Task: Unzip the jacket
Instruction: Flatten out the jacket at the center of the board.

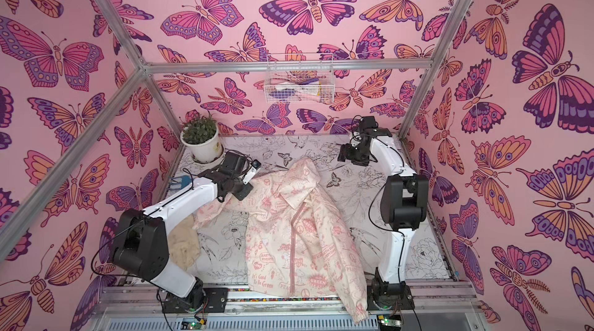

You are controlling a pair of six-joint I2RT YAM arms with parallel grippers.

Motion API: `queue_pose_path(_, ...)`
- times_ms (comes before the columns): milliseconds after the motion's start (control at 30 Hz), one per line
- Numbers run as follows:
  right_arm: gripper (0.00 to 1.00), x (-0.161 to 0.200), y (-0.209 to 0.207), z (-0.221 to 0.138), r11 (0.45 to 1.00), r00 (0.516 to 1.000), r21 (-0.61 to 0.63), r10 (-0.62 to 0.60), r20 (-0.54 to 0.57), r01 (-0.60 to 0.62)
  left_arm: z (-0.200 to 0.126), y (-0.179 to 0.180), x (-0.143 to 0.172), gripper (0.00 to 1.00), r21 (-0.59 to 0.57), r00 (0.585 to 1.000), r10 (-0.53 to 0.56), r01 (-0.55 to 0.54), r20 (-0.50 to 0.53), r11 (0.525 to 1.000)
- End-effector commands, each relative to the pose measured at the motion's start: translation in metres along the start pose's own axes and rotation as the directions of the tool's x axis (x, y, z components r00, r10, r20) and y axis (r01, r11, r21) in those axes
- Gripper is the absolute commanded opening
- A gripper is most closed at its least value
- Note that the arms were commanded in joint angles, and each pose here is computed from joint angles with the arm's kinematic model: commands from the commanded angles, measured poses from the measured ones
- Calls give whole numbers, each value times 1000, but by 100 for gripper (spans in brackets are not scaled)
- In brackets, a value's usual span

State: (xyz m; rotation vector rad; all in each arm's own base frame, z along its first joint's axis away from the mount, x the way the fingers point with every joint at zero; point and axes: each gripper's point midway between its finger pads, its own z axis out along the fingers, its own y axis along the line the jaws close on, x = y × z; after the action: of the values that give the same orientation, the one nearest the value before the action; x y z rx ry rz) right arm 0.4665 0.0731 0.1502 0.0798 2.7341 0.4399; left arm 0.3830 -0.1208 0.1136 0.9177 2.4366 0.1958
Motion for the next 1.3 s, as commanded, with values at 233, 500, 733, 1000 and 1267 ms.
queue_pose_path(233,78,100,48,-61,984,988,-92,-155,-4,154,2,44,-3,0,-159,978,-207,206,12,965)
queue_pose_path(500,77,201,44,-40,964,946,93,-223,-234,250,-7,56,-15,0,-163,935,-326,346,140,924)
queue_pose_path(733,63,250,43,-28,971,934,69,-198,-299,228,-2,51,-12,0,-139,926,-350,368,141,919)
queue_pose_path(1000,58,265,64,-15,964,914,20,-245,-323,266,1,46,-9,0,-121,929,-343,360,139,925)
queue_pose_path(1267,49,273,66,11,919,861,86,-322,-394,384,6,42,-2,0,-122,928,-348,364,131,923)
